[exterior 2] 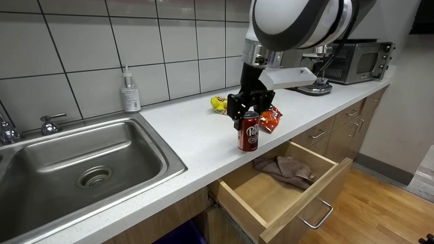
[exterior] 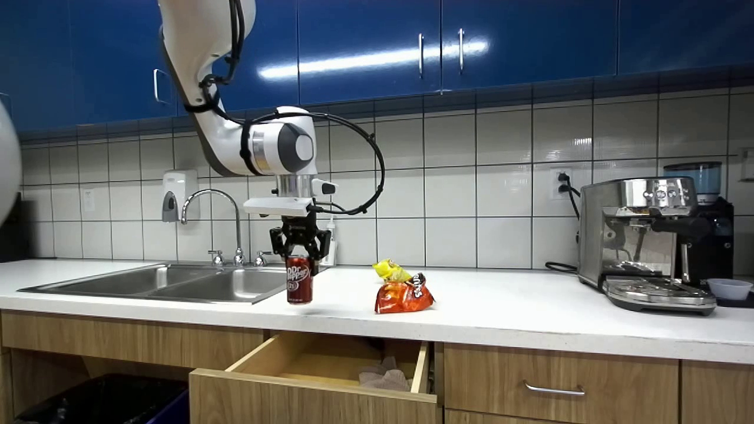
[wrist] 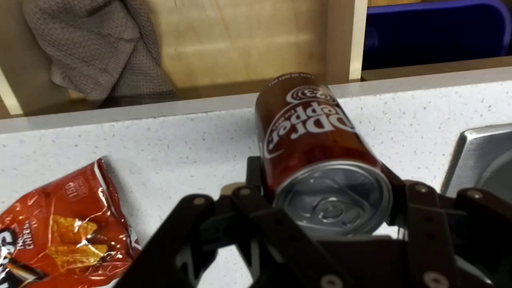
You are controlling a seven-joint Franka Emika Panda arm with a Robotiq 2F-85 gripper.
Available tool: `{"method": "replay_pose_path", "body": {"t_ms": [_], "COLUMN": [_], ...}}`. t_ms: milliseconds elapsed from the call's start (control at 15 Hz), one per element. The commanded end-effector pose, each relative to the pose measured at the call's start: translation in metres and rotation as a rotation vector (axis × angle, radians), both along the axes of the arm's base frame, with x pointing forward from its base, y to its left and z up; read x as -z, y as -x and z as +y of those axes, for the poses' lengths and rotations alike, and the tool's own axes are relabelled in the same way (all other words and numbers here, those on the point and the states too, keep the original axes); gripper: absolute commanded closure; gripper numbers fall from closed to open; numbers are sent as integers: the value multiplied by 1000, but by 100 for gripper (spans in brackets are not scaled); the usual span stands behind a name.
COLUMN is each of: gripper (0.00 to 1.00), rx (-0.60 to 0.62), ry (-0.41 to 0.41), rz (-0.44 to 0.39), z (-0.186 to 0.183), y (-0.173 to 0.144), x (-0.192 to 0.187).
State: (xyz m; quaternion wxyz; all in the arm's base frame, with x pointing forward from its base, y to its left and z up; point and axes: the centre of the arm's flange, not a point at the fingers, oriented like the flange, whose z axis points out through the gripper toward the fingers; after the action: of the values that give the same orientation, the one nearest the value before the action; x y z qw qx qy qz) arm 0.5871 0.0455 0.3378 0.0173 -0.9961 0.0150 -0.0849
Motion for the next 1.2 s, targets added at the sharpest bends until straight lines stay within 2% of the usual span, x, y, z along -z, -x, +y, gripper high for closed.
{"method": "replay_pose_path", "body": {"t_ms": [0,400,1133], "gripper": [61,61,61], "rx": [-17,-11,-11], "ry": [7,16,34], "rz": [-32,-59,-57], "z": [-4,-6,-11], "y": [29,49,74], "x": [-11,0,27]}}
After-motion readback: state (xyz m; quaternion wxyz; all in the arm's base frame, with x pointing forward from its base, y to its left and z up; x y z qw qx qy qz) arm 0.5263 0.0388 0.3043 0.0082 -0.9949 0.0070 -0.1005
